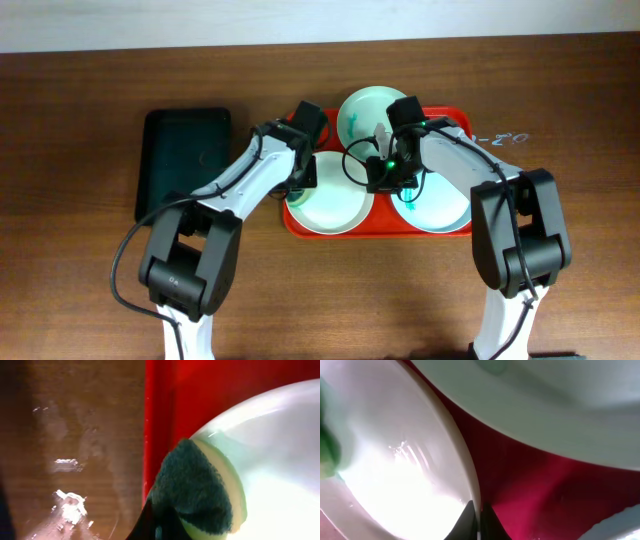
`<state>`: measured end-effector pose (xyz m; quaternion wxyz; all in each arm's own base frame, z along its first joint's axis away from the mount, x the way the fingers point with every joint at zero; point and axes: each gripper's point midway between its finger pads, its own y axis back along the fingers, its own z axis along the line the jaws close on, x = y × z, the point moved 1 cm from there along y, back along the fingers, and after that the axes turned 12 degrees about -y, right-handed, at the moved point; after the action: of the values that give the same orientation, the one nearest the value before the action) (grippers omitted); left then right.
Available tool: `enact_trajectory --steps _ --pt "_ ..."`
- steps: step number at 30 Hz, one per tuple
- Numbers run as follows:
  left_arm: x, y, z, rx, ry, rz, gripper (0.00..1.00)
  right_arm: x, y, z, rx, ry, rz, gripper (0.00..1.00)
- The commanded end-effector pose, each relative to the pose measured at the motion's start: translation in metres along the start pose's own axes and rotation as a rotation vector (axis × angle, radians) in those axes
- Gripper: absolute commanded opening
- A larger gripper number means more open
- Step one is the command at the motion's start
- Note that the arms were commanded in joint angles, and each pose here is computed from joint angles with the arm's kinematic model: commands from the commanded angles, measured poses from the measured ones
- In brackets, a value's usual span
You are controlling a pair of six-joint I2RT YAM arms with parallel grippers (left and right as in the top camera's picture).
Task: Clean dirty plates on tray and stack at the side
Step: 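Scrub the held plate with the sponge in the left gripper, then lift the plate with the right gripper and set it at the right side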
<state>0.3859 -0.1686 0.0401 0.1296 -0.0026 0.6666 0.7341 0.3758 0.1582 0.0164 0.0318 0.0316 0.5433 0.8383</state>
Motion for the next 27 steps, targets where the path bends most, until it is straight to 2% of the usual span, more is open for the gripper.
enact_trajectory --steps 1,2,3,5,7,10,12,13,15,16,17,19,20,23,25,27 --pt "-0.013 0.015 -0.017 0.169 -0.005 0.009 0.00 0.001 -0.004 -0.005 0.022 0.000 0.011 0.04" --pt "-0.005 0.028 -0.062 0.454 -0.084 0.049 0.00 0.002 -0.004 -0.005 0.022 0.000 0.011 0.04" --pt "0.002 0.034 -0.080 0.555 -0.128 0.070 0.00 0.001 -0.004 -0.005 0.022 0.000 0.011 0.04" --pt "0.025 0.011 -0.085 0.446 -0.181 0.122 0.00 0.001 -0.004 -0.005 0.022 0.000 0.011 0.04" --pt "0.040 -0.012 -0.071 0.298 -0.176 0.159 0.00 0.002 -0.004 -0.005 0.023 -0.001 0.012 0.04" --pt "0.045 -0.026 -0.023 0.069 -0.150 0.178 0.00 0.002 -0.004 -0.005 0.023 -0.001 0.012 0.04" --pt "0.031 -0.027 0.025 -0.160 -0.116 0.127 0.00 0.002 -0.004 -0.005 0.023 -0.001 0.012 0.04" --pt "0.026 -0.026 0.035 -0.177 -0.097 0.121 0.00 0.002 -0.004 -0.006 0.024 -0.001 0.015 0.04" --pt "0.012 -0.019 0.044 -0.152 -0.051 0.103 0.00 0.002 -0.004 -0.006 0.024 -0.002 0.014 0.04" --pt "0.003 -0.013 0.039 -0.089 -0.028 0.086 0.00 0.002 -0.004 -0.006 0.024 -0.002 0.014 0.04" --pt "-0.007 -0.006 0.018 0.062 -0.023 0.073 0.00 0.002 -0.004 -0.006 0.024 -0.002 0.014 0.04" --pt "-0.018 0.010 -0.044 0.446 -0.126 0.026 0.00 0.001 -0.004 -0.005 0.023 -0.001 0.011 0.04" --pt "-0.019 0.017 -0.062 0.556 -0.136 0.011 0.00 0.001 -0.004 -0.005 0.023 -0.004 0.011 0.04" --pt "-0.020 0.006 -0.073 0.534 -0.153 0.001 0.00 0.001 -0.004 -0.005 0.023 -0.004 0.011 0.04" --pt "-0.020 -0.019 -0.057 0.404 -0.097 0.024 0.00 0.002 -0.004 -0.006 0.023 -0.005 0.013 0.04" --pt "-0.014 -0.045 -0.046 0.335 -0.088 0.062 0.00 0.002 -0.004 -0.006 0.024 -0.006 0.014 0.04"
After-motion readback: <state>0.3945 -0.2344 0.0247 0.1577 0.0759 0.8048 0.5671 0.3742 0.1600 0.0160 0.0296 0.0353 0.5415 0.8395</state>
